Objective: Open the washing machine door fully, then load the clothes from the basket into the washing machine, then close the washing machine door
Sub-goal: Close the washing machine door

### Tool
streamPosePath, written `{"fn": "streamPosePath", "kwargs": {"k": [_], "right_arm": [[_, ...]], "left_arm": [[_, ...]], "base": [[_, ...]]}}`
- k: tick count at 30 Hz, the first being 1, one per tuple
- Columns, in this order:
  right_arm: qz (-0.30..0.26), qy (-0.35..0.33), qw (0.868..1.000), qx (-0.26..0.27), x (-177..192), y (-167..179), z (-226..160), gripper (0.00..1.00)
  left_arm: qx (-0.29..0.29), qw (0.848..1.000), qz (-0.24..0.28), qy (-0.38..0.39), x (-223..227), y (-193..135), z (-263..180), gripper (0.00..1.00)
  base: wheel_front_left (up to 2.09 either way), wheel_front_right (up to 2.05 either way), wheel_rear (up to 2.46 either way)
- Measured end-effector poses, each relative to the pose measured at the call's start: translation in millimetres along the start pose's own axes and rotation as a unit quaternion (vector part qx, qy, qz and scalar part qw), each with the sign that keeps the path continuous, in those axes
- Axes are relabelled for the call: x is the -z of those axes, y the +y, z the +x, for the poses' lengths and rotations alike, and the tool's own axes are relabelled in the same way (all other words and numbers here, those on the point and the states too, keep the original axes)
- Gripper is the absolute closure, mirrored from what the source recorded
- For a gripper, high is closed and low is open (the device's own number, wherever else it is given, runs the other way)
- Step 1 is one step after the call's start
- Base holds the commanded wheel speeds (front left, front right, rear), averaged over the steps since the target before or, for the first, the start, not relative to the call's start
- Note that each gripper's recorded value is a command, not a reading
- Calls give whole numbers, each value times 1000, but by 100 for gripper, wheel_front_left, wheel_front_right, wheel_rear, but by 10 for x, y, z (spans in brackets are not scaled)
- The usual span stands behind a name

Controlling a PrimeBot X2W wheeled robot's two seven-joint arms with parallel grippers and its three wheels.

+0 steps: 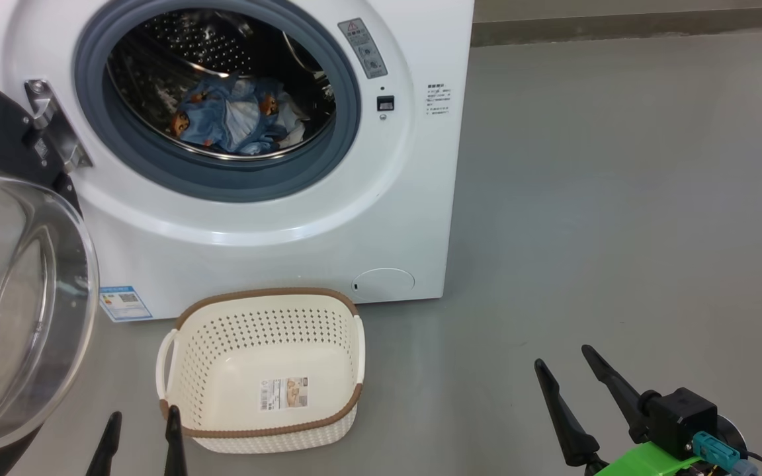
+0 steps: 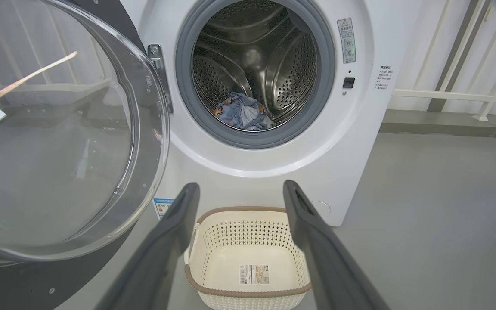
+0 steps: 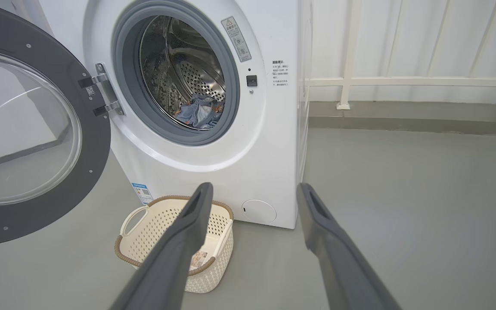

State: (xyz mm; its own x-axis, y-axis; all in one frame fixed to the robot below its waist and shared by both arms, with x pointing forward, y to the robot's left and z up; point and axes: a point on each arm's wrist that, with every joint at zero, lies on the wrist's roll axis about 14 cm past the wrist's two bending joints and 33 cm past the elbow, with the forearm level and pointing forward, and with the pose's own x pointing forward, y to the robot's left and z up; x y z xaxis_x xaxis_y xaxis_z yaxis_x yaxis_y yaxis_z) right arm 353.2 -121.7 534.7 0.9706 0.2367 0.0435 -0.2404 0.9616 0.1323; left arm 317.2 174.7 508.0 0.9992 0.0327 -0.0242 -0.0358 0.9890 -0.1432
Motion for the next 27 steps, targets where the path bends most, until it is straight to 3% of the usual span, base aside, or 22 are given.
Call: {"fn": "streamPosePath", "kwargs": {"k": [12, 27], "right_arm": [[2, 12, 1000, -26, 66, 151, 79, 0], [2, 27, 992, -127, 145, 768, 362, 0]], "left_arm": [[-28, 1000, -2, -6, -27, 156, -110, 0], [-127, 992, -6, -24, -102, 669, -531, 0]], "base": [[0, 0, 0], [0, 0, 0]]}}
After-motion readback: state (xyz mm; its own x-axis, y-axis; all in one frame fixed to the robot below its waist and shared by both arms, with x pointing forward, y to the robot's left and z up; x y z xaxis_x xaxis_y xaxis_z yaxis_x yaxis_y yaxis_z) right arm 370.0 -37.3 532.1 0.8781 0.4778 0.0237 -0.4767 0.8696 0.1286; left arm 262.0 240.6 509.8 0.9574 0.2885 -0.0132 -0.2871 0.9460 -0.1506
